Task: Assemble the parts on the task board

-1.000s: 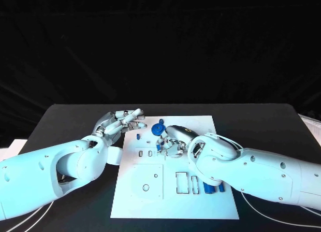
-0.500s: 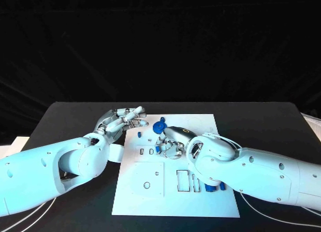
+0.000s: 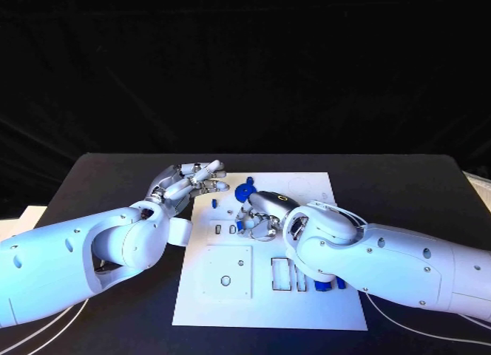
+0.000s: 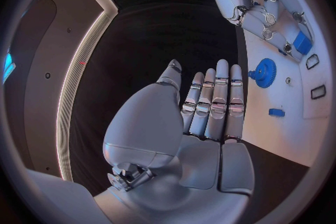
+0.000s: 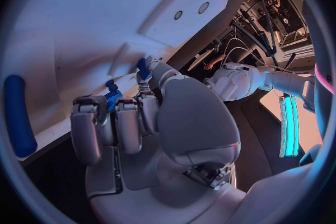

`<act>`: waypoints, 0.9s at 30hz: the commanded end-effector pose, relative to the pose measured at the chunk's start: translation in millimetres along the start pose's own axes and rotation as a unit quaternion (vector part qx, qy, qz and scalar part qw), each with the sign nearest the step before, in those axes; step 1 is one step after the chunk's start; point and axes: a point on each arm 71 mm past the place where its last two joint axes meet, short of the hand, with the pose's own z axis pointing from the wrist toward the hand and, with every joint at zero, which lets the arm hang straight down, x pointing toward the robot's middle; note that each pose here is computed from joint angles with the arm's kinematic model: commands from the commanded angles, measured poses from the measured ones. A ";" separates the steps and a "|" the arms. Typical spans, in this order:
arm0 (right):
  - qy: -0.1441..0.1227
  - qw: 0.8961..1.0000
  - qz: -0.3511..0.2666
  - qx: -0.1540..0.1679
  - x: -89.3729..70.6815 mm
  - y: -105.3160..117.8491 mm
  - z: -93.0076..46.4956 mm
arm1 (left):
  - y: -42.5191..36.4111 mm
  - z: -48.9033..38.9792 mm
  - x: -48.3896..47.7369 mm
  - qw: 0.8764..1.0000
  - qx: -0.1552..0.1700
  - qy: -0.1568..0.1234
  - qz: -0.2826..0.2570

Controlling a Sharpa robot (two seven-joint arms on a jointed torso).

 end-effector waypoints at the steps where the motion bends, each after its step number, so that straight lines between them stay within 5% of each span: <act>1: 0.020 1.000 -0.016 0.010 7.4 -4.0 0.0 | -1.3 0.2 2.8 1.000 0.006 0.007 -0.005; 27: 0.051 0.998 -0.031 0.012 12.1 -10.0 -0.9 | -1.1 -0.2 3.9 1.000 0.004 0.011 -0.007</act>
